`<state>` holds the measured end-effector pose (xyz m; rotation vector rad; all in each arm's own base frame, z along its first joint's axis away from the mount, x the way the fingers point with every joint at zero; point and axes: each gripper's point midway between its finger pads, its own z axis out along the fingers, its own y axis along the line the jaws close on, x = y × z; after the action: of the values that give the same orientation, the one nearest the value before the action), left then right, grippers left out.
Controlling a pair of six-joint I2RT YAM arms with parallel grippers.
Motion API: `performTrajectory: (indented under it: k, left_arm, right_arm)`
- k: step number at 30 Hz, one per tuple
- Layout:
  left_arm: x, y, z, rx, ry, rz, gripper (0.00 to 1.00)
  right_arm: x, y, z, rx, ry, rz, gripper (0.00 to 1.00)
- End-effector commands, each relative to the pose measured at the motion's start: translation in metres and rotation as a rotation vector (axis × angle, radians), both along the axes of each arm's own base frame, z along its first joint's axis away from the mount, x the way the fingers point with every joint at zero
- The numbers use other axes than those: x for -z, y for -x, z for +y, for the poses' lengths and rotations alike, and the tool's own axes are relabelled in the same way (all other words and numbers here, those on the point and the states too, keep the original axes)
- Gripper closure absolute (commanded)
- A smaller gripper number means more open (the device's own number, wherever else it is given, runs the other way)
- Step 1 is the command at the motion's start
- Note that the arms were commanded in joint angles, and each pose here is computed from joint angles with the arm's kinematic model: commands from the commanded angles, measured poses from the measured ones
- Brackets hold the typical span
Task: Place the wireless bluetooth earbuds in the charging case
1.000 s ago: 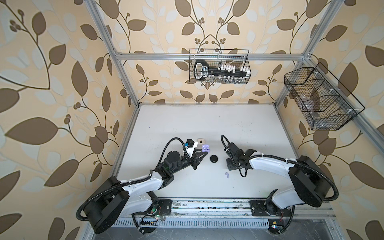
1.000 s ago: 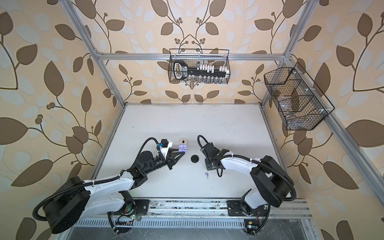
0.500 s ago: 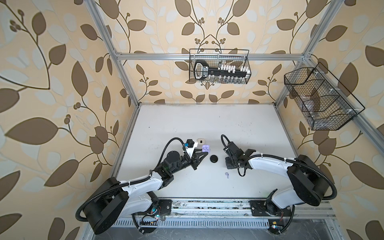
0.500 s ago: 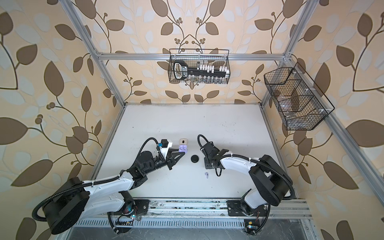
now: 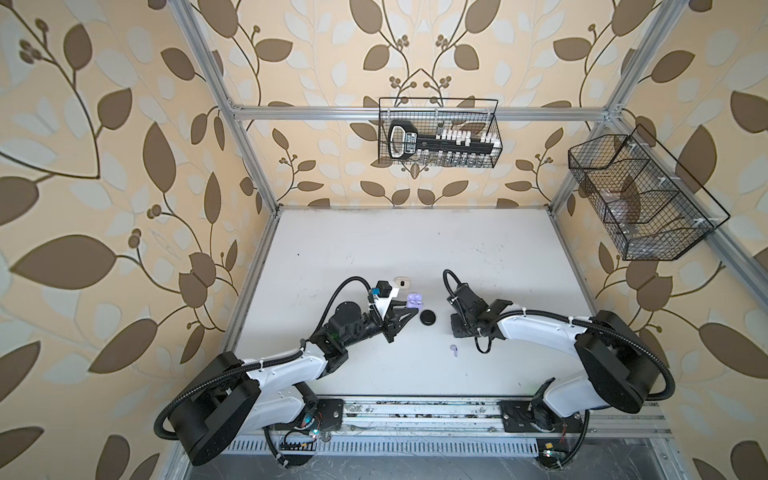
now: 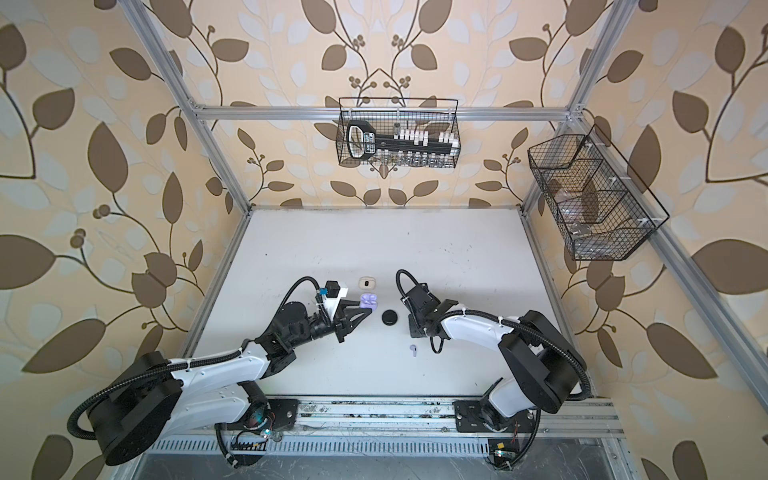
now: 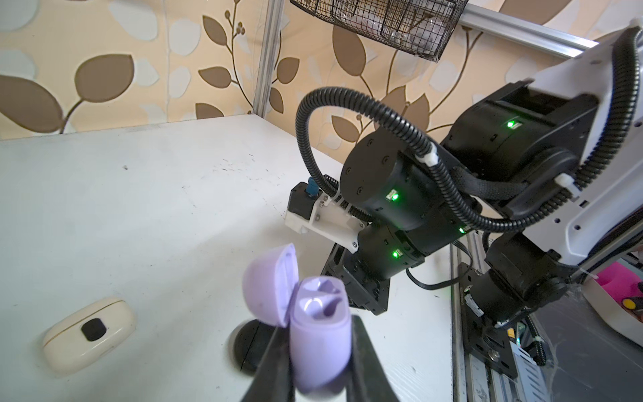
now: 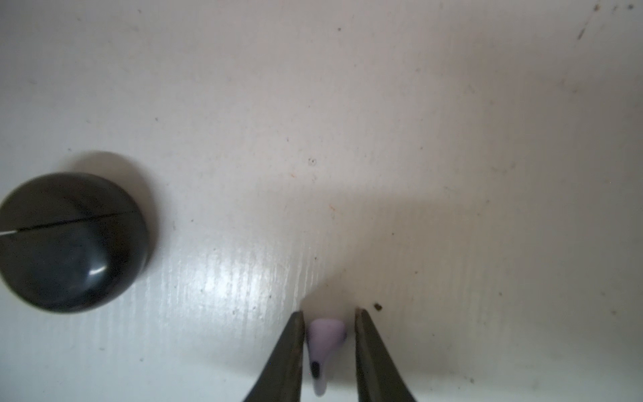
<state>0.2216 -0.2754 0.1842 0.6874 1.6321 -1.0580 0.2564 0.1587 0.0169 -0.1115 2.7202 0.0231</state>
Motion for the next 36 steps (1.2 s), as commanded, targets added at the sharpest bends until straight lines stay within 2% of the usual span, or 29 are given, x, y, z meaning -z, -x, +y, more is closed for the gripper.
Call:
performTrajectory:
  k: [1, 9, 15, 26, 29, 36]
  left_arm:
    - [-0.023, 0.003, -0.007, 0.047, 0.045, -0.081, 1.00]
    - [-0.018, 0.001, -0.011, 0.057, 0.037, -0.071, 1.00]
    - [-0.007, -0.007, -0.009, 0.010, 0.016, -0.064, 1.00]
    - [0.029, -0.017, -0.039, -0.004, 0.033, -0.024, 1.00]
    - [0.031, -0.016, -0.046, 0.014, 0.091, -0.016, 1.00]
    - [0.027, -0.014, -0.063, 0.048, 0.114, 0.000, 1.00]
  right_arm:
    - [0.010, 0.010, -0.016, 0.030, 0.058, 0.028, 0.74]
    - [0.008, 0.012, -0.014, 0.065, 0.012, 0.004, 0.81]
    - [-0.002, 0.011, -0.013, 0.137, -0.059, -0.059, 0.86]
    - [-0.081, 0.002, 0.001, 0.283, -0.322, -0.383, 0.88]
    - [-0.108, 0.003, 0.006, 0.298, -0.396, -0.480, 0.88]
    - [-0.151, 0.015, 0.020, 0.303, -0.499, -0.632, 0.88]
